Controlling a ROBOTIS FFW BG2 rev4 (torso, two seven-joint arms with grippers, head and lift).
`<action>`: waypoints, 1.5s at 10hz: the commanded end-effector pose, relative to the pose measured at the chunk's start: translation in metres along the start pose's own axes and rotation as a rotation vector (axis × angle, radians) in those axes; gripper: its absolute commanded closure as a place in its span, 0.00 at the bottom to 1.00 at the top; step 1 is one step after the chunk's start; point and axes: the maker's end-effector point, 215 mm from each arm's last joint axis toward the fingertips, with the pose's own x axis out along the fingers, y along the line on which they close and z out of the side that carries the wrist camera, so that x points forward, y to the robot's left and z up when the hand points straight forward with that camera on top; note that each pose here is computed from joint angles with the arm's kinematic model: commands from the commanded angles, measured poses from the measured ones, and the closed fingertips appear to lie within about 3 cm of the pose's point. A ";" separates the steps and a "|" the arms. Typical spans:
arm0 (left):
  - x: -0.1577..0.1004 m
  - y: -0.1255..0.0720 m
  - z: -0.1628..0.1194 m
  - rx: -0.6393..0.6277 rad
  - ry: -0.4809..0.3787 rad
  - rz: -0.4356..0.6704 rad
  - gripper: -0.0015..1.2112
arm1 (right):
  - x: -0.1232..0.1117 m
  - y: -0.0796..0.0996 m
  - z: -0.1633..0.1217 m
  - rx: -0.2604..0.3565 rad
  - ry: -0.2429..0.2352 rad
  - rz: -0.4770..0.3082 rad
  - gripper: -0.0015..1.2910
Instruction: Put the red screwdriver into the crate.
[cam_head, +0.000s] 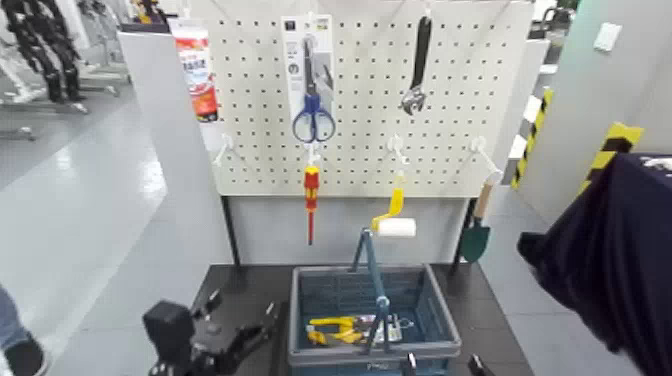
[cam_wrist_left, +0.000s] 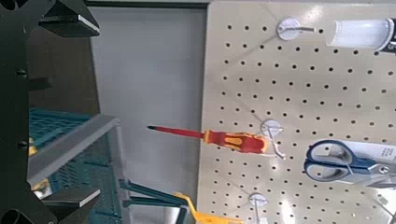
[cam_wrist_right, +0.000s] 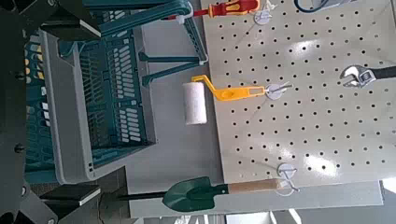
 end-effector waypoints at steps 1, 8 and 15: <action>0.030 0.012 0.019 0.035 -0.009 -0.024 0.08 | 0.000 0.000 -0.001 0.002 0.001 0.001 0.11; 0.091 0.005 0.048 0.100 -0.001 -0.128 0.08 | 0.001 0.003 0.000 0.010 -0.001 0.005 0.11; 0.139 -0.006 0.070 0.154 0.010 -0.232 0.08 | 0.002 0.006 0.001 0.012 -0.005 0.010 0.11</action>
